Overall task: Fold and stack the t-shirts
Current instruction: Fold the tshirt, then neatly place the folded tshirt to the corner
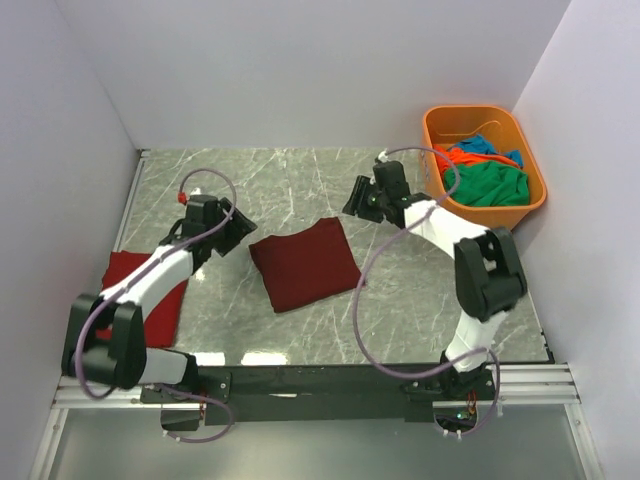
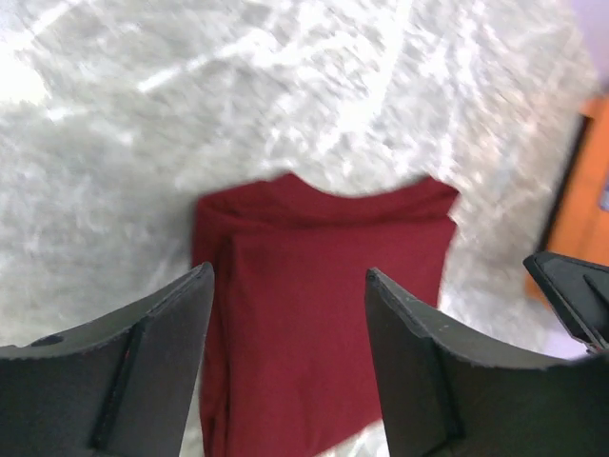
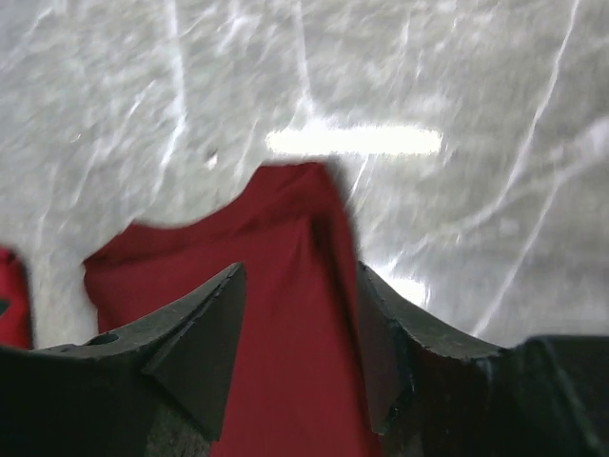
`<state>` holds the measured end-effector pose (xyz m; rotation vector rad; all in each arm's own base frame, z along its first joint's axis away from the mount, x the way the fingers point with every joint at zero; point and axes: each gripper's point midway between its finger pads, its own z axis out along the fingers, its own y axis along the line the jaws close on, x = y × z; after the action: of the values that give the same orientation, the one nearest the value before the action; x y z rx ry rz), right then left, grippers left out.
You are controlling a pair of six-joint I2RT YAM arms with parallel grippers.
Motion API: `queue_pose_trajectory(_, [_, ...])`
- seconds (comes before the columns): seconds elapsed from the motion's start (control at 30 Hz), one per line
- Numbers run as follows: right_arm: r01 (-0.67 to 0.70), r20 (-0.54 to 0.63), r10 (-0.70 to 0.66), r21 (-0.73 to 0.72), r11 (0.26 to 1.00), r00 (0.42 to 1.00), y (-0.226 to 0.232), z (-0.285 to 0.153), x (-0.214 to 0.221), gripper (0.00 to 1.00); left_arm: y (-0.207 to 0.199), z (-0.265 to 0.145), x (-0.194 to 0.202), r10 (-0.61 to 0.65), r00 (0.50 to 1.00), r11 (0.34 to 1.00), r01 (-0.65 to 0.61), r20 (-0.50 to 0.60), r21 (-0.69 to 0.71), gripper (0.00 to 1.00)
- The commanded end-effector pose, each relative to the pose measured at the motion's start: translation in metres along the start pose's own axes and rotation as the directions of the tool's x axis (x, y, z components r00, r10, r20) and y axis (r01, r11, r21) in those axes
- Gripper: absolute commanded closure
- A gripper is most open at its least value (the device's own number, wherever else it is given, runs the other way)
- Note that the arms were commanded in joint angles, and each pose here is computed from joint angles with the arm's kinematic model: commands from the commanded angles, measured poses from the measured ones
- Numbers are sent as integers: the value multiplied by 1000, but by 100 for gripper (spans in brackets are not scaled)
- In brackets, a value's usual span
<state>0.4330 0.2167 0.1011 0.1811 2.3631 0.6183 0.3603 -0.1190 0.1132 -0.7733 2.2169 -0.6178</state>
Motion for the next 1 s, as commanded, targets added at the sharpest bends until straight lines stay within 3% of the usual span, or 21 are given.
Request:
queue_pose_trajectory(0.0, [33, 31, -31, -61, 998, 999, 22, -31, 5, 44, 6, -15, 23, 21, 997, 999, -18, -71, 48, 32])
queue_pose_trajectory(0.07, [54, 12, -54, -76, 996, 998, 28, -38, 20, 45, 17, -19, 44, 12, 990, 999, -6, -139, 42, 35])
queue_pose_trajectory(0.23, [74, -45, -80, -123, 990, 996, 38, -45, 56, 48, 42, -26, 74, 1, 981, 1000, 2, -192, 14, 36])
queue_pose_trajectory(0.4, [99, -92, -112, -134, 986, 990, 41, -42, 86, 48, 27, -27, 95, 42, 966, 990, -6, -254, 141, 30])
queue_pose_trajectory(0.53, [104, -128, -119, -122, 987, 985, 33, -36, 105, 50, 26, -22, 106, 47, 958, 987, 0, -283, 162, 29])
queue_pose_trajectory(0.97, [101, -166, -113, -77, 992, 980, 14, -29, 123, 51, 58, 10, 136, 63, 940, 998, -69, -336, -4, 42])
